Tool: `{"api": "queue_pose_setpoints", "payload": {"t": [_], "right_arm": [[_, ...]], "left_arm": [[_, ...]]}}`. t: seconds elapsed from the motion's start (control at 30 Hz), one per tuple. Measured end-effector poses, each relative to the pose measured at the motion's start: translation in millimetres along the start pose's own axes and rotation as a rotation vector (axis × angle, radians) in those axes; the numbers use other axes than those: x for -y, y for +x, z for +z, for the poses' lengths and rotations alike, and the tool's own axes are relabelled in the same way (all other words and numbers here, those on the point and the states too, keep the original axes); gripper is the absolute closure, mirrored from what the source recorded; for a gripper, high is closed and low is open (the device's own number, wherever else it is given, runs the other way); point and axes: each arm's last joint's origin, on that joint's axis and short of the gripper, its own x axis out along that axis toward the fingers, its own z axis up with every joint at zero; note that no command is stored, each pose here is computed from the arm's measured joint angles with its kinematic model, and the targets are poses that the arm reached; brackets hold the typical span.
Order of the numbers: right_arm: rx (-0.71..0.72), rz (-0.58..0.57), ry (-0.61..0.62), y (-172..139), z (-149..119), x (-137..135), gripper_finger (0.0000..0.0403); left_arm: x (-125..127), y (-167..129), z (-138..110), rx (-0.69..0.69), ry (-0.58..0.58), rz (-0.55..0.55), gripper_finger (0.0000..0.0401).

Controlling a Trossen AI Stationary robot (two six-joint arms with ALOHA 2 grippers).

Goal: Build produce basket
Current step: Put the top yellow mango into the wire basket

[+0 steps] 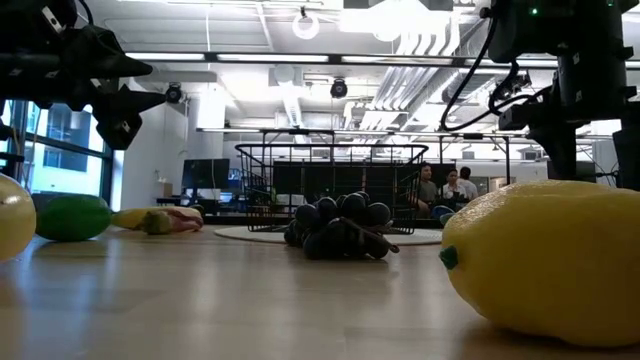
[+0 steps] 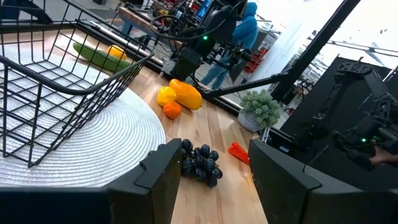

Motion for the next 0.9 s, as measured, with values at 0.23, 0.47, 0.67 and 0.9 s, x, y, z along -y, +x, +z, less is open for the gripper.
{"api": "queue_pose_setpoints", "payload": {"t": [0.23,0.47,0.67,0.9], "right_arm": [[0.005,-0.021,-0.009,8.8,-4.1,-7.6,0.0147],[-0.013,-0.106,-0.019,23.5,-9.8,-14.7,0.0147],[-0.032,-0.14,-0.018,34.4,-13.0,-21.4,0.0149],[-0.047,-0.167,-0.036,38.6,-18.5,-21.6,0.0192]], "left_arm": [[0.0,0.0,0.0,0.0,0.002,0.0,0.0227],[0.0,0.0,0.0,0.0,0.002,0.0,0.0227],[0.0,0.0,0.0,0.0,0.002,0.0,0.0227],[0.0,0.0,0.0,0.0,0.0,0.0,0.0227]]}}
